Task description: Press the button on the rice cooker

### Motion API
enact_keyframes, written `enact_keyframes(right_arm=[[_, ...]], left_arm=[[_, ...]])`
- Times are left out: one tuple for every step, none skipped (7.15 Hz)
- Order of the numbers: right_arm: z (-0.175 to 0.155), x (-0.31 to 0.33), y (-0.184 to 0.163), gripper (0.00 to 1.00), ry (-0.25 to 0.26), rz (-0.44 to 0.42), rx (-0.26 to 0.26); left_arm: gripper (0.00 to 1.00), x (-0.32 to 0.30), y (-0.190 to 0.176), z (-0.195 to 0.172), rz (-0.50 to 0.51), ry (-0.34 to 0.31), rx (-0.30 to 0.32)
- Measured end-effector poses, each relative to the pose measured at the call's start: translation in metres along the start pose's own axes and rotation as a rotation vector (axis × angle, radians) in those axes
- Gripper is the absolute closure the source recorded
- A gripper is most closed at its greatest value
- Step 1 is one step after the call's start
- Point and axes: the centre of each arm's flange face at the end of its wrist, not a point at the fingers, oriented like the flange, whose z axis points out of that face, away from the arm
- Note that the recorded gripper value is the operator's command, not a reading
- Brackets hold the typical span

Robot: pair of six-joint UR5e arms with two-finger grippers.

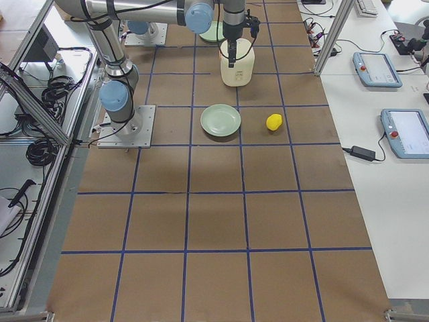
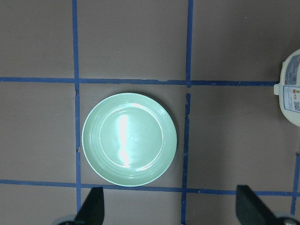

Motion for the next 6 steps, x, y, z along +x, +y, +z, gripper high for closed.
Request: enact_keyframes(right_arm=[[-0.0005,0.0003,-0.0001,0.00,0.001,0.000,0.001],[-0.0010,0.0005,-0.0003,0.00,0.002,-0.001,0.002],[-0.0015,0.0006,-0.0005,0.00,0.003,-0.003,0.003],[-0.0016,0.0006,-0.0009,0.00,0.002,-0.005,0.004],[-0.0016,0.0005,-0.0011,0.00,0.001,-0.005,0.004],[-0.0016,0.0003,-0.0011,0.00,-0.001,-0.006,0.004]], left_arm=[[0.00,0.0000,0.0000,0.0000,0.000,0.000,0.000],[0.00,0.0000,0.0000,0.0000,0.000,0.000,0.000],[0.00,0.0000,0.0000,0.0000,0.000,0.000,0.000],[0.00,0.0000,0.0000,0.0000,0.000,0.000,0.000],[0.00,0.0000,0.0001,0.0001,0.000,0.000,-0.001],[0.00,0.0000,0.0000,0.0000,0.000,0.000,0.000]])
